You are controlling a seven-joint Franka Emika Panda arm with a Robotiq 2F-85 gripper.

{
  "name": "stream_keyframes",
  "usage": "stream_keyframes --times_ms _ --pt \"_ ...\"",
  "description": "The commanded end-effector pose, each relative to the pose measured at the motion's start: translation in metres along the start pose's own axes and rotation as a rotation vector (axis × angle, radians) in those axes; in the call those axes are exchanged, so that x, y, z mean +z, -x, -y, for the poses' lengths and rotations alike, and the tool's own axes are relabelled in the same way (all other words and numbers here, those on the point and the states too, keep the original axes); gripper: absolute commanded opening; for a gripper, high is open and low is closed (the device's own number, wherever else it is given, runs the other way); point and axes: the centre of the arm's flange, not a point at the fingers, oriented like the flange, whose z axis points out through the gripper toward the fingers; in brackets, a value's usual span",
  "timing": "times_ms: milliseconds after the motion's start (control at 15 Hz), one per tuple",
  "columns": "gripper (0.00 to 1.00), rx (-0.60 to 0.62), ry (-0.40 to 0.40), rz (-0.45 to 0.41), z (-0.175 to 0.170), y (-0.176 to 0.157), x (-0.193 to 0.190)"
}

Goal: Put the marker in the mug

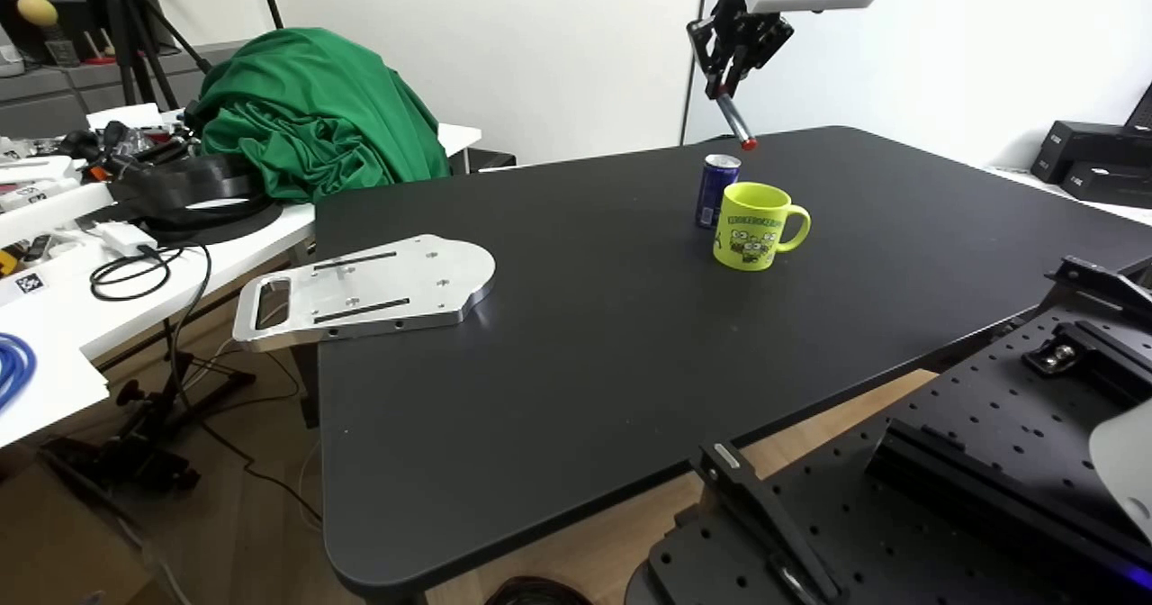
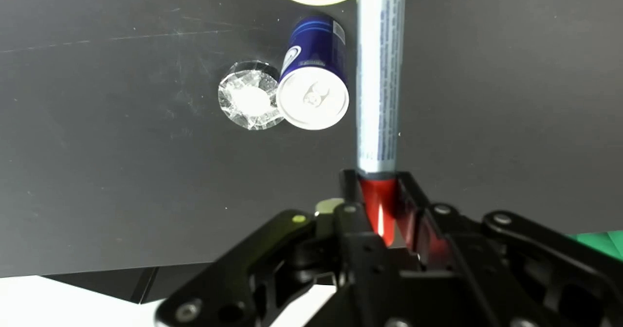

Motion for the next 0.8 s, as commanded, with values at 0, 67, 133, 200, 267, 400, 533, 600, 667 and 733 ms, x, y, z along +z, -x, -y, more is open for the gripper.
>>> stream_keyframes --times_ms 0,67,133,200,267,400,533,600,667,733 --pt "0.06 0.016 -0.021 -0.110 0.001 0.002 0.003" --pt "0.06 0.016 -0.033 -0.151 0.001 0.002 0.002" --pt "0.06 0.016 -0.044 -0.190 0.001 0.001 0.003" --pt "0.06 0.019 -0.058 -0.204 -0.001 0.000 0.003" --pt "0.06 0.026 -0.063 -0.215 -0.003 -0.001 0.005" --pt "0.06 0.036 -0.063 -0.214 -0.005 0.002 0.011" --pt "0.06 0.044 -0.058 -0.211 -0.006 0.009 0.017" --pt "0.06 0.048 -0.055 -0.212 -0.006 0.012 0.021" --pt "0.06 0.053 -0.051 -0.211 -0.006 0.015 0.025" --pt "0.06 0.056 -0.046 -0.213 -0.006 0.018 0.028"
